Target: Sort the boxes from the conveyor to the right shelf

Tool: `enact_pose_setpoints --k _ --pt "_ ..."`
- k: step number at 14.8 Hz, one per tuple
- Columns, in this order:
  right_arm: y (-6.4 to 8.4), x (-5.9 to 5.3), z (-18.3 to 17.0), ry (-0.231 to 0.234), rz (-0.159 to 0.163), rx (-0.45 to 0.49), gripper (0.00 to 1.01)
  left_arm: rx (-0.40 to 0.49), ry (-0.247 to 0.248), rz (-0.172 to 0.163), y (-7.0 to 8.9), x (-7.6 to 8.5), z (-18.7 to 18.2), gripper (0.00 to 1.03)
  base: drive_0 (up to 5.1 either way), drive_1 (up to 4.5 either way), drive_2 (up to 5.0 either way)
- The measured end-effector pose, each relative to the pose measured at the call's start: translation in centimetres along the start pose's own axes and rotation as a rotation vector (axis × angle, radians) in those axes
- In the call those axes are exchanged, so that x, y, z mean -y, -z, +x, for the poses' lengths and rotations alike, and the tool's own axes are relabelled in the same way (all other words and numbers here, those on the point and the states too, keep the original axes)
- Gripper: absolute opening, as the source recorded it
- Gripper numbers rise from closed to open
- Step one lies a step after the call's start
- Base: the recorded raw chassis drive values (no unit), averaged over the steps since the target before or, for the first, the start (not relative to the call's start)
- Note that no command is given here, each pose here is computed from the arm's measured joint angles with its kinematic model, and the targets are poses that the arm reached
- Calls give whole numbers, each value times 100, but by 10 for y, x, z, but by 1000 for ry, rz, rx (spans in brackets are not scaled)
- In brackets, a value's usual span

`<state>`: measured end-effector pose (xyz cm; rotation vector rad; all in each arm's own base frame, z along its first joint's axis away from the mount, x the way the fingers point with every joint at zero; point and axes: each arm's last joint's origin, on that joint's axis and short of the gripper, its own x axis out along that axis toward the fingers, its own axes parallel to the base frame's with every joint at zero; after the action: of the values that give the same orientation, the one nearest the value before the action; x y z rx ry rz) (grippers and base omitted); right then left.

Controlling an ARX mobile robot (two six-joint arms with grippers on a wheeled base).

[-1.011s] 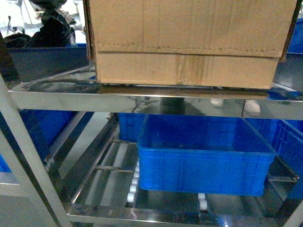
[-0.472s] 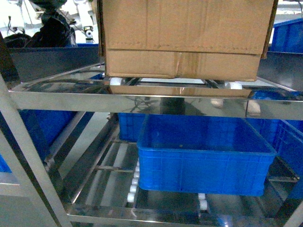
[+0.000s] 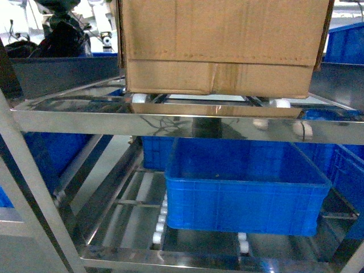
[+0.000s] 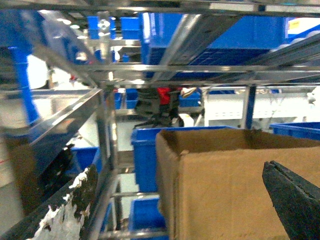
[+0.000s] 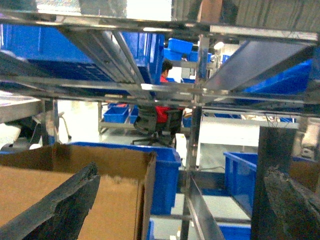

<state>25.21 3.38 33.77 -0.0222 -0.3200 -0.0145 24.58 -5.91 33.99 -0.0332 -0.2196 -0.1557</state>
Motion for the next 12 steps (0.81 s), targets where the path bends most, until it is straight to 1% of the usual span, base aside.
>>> enact_pose_setpoints --k 1,2,3,4,5,6,7,9,10,11,12 --pt "4 4 -31 -20 -26 -66 98 -38 -58 15 5 -11 -33 98 0 0 0" --pt "9 8 -55 -23 -44 -135 98 -80 -97 25 11 -18 -59 98 0 0 0" --pt "1 17 -77 18 -61 -162 98 -119 -137 37 15 -24 -87 98 0 0 0" --pt "-9 20 -81 35 -58 -115 98 -77 -146 39 7 -25 -92 98 0 0 0" --pt "-11 20 -81 34 -58 -110 98 -70 -145 44 6 -25 -93 98 0 0 0" --pt "-5 20 -79 24 -56 -163 97 -89 -145 50 7 -25 -92 98 0 0 0" --pt "5 21 -87 -20 -30 -293 83 -193 -147 49 16 -27 -98 84 0 0 0" --pt "14 22 -96 -24 -16 -304 73 -209 -155 45 28 -29 -104 75 0 0 0" --pt "16 22 -98 -24 -13 -304 72 -213 -157 43 31 -29 -105 73 0 0 0" --pt "24 24 -105 -20 -7 -304 64 -221 -159 41 40 -31 -111 66 0 0 0" --pt "36 31 -114 -25 2 -306 52 -214 -159 40 51 -33 -119 53 0 0 0"
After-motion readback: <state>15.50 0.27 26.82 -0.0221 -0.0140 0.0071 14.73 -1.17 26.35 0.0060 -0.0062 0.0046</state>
